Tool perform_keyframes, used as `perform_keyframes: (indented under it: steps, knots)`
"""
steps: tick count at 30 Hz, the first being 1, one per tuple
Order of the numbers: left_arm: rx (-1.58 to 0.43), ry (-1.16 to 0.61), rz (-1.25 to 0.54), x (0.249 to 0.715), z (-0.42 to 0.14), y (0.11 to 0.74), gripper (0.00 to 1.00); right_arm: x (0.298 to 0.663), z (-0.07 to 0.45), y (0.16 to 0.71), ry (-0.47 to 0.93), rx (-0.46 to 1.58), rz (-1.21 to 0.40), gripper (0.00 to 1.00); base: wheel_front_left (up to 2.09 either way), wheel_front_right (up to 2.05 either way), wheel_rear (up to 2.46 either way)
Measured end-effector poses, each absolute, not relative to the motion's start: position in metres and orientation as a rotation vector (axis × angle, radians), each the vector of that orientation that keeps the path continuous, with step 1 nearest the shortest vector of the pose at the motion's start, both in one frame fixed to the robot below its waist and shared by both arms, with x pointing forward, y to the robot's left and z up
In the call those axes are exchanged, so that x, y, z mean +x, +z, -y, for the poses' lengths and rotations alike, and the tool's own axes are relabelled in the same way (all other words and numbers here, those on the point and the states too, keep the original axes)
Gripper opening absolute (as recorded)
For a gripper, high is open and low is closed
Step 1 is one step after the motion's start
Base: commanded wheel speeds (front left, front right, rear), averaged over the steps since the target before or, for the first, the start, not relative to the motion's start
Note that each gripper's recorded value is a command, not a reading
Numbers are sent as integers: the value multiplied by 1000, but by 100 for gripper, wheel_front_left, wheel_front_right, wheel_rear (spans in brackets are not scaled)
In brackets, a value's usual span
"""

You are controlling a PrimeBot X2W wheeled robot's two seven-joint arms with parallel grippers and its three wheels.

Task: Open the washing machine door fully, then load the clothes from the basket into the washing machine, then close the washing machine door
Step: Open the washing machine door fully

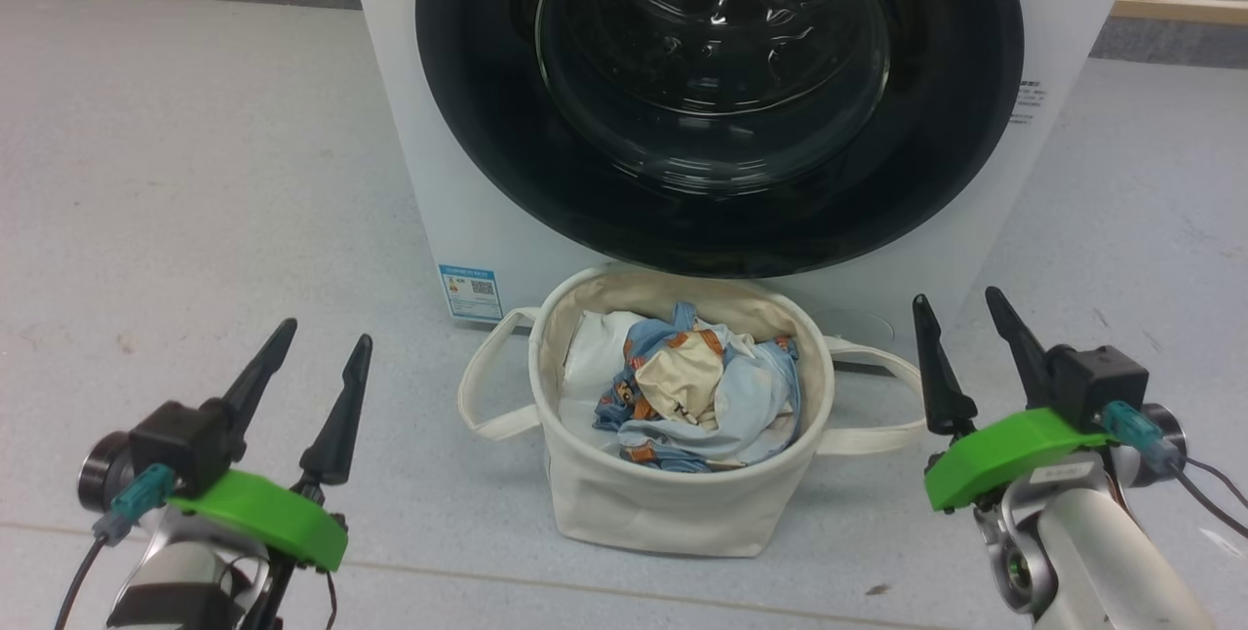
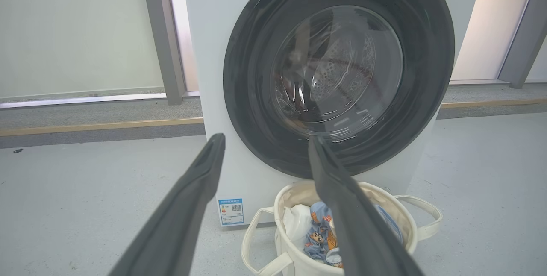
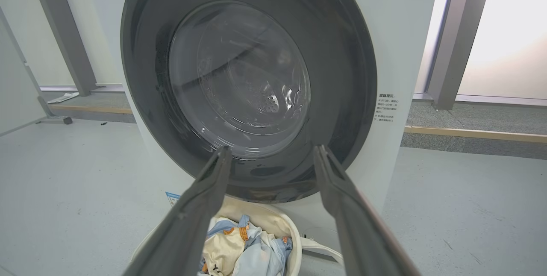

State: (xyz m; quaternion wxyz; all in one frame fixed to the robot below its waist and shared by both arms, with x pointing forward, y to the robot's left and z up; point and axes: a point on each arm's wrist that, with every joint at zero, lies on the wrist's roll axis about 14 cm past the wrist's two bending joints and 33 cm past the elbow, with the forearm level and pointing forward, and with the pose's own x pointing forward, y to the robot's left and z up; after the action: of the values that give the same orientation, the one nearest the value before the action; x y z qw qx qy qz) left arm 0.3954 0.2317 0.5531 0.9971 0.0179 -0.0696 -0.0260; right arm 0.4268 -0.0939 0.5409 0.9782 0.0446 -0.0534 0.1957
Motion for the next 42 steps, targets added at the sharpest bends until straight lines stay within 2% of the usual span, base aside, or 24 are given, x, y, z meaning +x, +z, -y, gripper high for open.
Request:
perform_keyframes:
  steps: [10, 32, 42]
  knots:
    - [40, -54, 136, 396, -232, 552, 100, 428, 94, 539, 394, 97, 103, 100, 67, 57, -124]
    - [62, -123, 105, 399, -213, 541, 100, 429, 97, 535, 385, 102, 91, 100, 114, 122, -236]
    - [61, -134, 101, 398, -209, 539, 100, 429, 99, 534, 379, 114, 89, 100, 53, 53, -107]
